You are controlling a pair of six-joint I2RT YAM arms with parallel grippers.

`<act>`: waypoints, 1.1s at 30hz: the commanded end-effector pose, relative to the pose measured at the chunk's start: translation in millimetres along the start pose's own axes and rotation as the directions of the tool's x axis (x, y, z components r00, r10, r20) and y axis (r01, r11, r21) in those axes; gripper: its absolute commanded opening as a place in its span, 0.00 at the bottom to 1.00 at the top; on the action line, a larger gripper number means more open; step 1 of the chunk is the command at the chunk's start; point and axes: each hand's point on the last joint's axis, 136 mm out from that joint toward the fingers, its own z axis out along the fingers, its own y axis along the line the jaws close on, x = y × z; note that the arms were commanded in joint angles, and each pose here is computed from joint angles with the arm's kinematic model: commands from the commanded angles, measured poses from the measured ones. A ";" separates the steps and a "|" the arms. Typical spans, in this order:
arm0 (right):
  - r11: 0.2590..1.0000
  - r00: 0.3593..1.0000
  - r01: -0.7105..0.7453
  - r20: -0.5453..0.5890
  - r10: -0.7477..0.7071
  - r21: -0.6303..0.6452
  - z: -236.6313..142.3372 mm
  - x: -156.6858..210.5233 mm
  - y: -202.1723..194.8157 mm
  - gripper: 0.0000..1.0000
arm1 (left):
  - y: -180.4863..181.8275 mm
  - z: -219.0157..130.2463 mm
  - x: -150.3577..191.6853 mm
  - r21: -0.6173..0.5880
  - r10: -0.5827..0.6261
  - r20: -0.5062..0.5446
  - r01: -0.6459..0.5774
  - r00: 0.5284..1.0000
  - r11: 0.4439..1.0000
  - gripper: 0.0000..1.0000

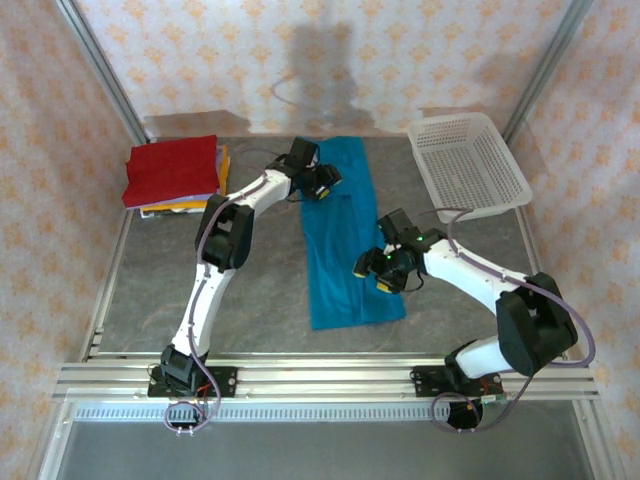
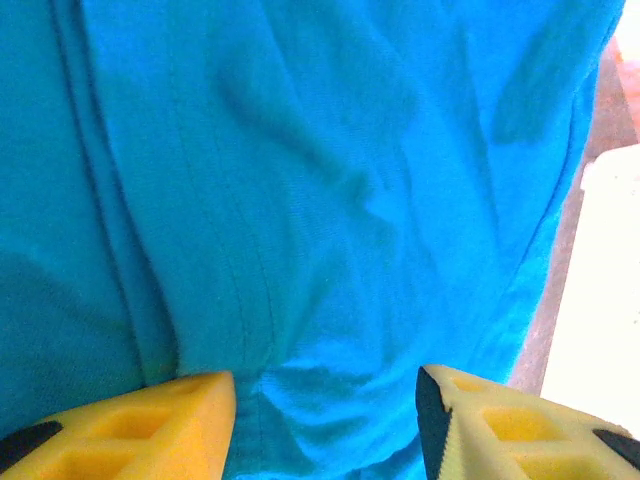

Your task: Fold and stack the t-shirts

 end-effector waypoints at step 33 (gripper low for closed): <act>0.948 0.987 0.116 -0.140 -0.077 0.295 17.1 26.3 -106.0 0.47 | 116.9 -191.4 302.6 -0.380 0.259 -0.324 -0.376 0.910 0.845 0.54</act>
